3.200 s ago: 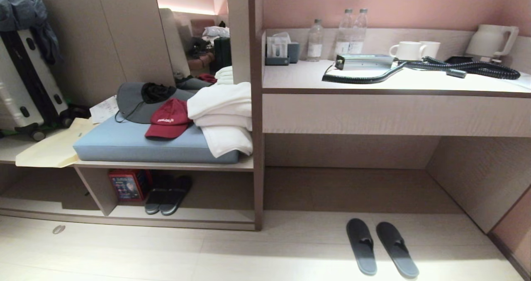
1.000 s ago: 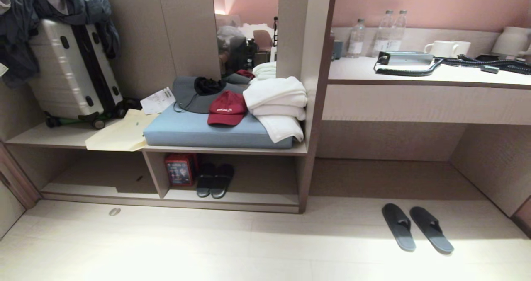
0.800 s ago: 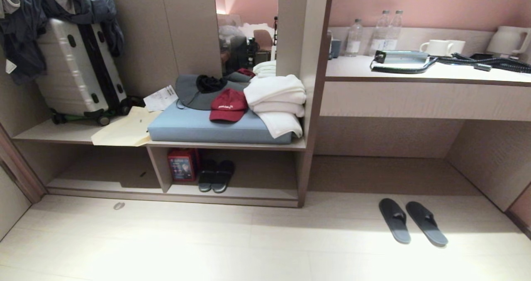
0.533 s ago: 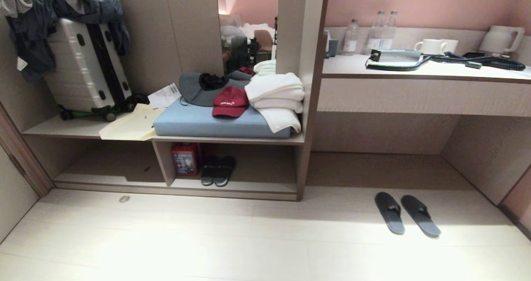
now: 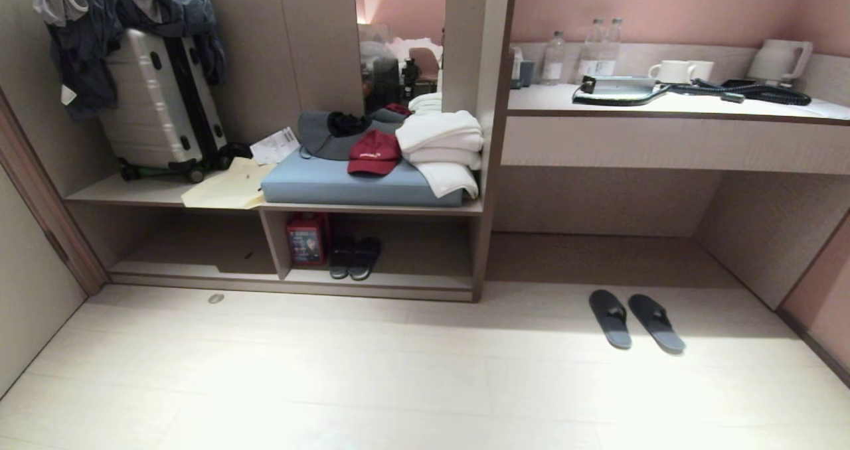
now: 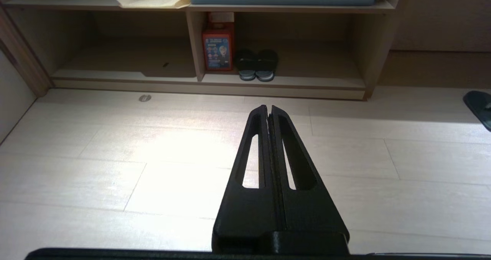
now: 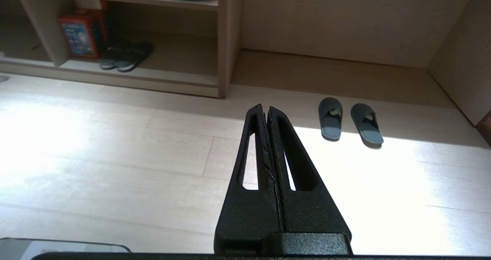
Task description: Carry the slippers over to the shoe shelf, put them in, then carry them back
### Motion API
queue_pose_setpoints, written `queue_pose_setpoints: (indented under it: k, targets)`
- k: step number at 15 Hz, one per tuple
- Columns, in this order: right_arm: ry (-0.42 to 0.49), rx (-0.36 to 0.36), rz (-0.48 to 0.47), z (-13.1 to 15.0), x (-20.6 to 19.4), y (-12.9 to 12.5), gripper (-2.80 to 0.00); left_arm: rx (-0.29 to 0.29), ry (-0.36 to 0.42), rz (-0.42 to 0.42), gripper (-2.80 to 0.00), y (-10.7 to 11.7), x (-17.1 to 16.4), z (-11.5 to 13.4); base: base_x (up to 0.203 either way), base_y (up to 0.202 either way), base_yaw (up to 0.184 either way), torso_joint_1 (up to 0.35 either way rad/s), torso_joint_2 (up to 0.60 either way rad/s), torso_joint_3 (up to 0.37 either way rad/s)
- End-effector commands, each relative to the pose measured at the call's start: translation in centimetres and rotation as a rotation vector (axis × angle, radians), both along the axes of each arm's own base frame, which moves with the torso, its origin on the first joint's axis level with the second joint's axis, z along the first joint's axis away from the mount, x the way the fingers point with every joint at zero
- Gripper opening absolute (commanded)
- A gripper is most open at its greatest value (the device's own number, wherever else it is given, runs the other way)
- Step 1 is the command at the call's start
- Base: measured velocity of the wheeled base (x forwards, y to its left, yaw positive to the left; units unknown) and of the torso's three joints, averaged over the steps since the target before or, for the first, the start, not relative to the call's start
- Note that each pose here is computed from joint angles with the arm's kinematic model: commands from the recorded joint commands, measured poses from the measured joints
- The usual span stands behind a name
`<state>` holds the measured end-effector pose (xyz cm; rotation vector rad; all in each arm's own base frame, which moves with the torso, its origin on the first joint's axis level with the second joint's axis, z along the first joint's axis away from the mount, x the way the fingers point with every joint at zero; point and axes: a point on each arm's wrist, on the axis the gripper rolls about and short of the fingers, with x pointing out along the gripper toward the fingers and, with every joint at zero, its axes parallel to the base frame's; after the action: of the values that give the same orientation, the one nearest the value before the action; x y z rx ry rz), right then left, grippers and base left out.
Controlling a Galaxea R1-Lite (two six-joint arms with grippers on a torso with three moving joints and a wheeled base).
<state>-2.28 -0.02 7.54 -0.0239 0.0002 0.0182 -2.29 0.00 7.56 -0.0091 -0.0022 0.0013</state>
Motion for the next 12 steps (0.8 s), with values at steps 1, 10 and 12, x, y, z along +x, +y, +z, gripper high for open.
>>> queue_pose_setpoints:
  k: [1,10,12]
  targets:
    - [0.0,-0.001,0.001,0.0,0.0,0.0,-2.8,-0.001,0.001,0.0,-2.8,0.0,0.01,0.0,-0.208,0.0,-0.002,0.001,0.0,0.001]
    - [0.001,-0.001,0.002,0.01,0.01,0.0,-2.8,-0.002,0.002,0.0,-2.8,0.0,0.02,-0.04,-0.196,0.0,0.001,0.0,0.0,0.002]
    - [0.0,-0.001,0.002,0.0,0.0,0.0,-2.8,0.0,0.001,0.0,-2.8,0.0,0.01,0.0,-0.198,0.0,0.001,0.005,0.0,0.002]
